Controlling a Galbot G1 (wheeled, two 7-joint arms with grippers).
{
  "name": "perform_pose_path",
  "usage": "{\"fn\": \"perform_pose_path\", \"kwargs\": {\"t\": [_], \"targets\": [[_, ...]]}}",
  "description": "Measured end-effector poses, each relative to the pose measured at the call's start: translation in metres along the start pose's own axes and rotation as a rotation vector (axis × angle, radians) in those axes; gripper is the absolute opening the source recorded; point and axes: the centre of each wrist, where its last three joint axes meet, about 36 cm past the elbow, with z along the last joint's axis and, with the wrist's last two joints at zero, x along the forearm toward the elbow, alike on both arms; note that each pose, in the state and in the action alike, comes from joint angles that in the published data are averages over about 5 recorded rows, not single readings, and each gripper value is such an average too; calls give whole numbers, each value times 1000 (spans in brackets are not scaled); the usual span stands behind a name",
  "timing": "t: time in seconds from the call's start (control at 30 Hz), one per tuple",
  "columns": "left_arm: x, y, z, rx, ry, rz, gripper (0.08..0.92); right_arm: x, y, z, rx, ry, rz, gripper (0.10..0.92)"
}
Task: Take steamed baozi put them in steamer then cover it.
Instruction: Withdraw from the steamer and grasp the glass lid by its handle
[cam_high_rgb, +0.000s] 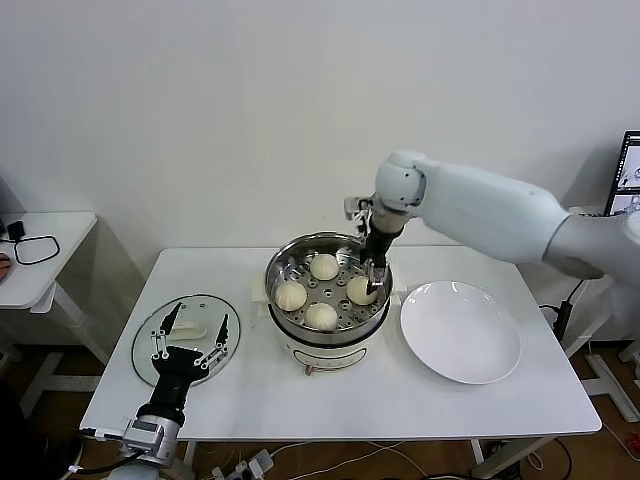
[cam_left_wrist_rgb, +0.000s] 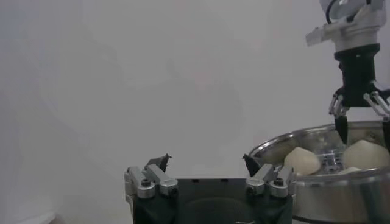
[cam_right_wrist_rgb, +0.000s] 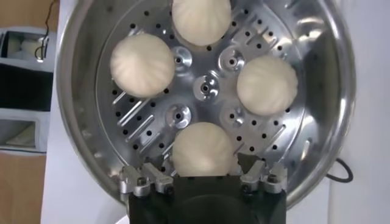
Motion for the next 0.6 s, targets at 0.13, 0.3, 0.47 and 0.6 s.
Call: {"fn": "perform_pose_path", "kwargs": {"t": [0.13, 0.3, 0.47, 0.6], "targets": [[-1, 1, 0, 4, 0, -6, 823, 26, 3, 25, -31, -55, 20, 823], [-3, 2, -1, 14, 4, -16, 823, 51, 14, 67, -78, -169, 69, 823], [-6, 4, -4, 31, 10, -19, 823, 64, 35, 112, -119, -347, 180, 823], [-9, 4, -5, 40, 13, -22, 823, 59, 60, 146, -162, -509, 312, 823]]}}
